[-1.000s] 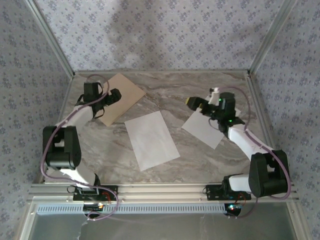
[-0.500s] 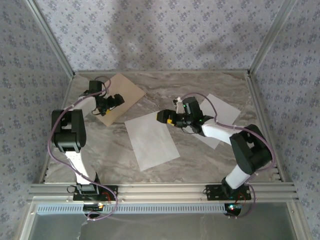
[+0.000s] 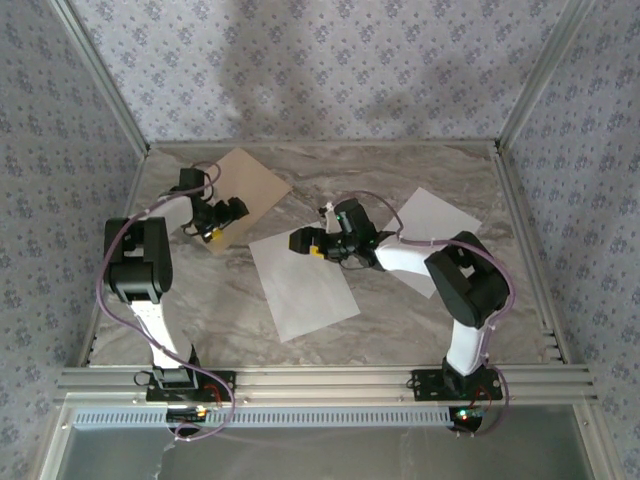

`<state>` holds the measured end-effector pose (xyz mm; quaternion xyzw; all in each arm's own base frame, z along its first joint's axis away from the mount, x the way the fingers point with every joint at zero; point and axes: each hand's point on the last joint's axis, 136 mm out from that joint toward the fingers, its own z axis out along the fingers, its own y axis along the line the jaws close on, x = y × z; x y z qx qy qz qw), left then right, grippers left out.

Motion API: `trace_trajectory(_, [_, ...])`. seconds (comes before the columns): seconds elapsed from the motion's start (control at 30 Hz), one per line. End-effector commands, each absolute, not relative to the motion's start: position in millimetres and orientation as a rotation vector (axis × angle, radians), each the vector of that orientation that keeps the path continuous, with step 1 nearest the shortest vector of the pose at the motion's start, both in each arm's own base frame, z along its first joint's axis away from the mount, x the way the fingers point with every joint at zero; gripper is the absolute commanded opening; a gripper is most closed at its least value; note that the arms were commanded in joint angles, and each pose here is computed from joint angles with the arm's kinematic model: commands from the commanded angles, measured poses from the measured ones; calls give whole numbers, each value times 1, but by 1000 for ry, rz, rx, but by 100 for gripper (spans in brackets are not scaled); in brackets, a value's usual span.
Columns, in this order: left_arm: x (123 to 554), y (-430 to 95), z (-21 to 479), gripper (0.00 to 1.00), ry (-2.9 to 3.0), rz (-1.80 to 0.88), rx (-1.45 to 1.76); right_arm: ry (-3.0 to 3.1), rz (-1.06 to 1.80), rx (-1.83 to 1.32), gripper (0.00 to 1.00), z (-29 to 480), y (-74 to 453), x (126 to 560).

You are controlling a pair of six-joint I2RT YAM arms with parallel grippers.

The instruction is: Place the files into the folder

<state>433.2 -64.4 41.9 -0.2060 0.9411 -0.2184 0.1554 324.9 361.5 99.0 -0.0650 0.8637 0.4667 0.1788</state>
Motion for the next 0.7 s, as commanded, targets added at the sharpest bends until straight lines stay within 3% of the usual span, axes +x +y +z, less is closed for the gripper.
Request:
trace_trajectory(0.0, [401,-76,28,93,2802,-671,-645,2428,1321,-160,100,102,367,334])
trace_trajectory(0.3, [415,-62,62,91,2796,-522,-562,2431,1288,-171,100,103,366,336])
trace_trajectory(0.5, [421,-80,76,89,2791,-577,-510,2449,1241,-178,100,98,362,337])
trace_trajectory(0.67, [409,-95,69,79,2844,-600,-483,2473,1200,-177,100,92,355,339])
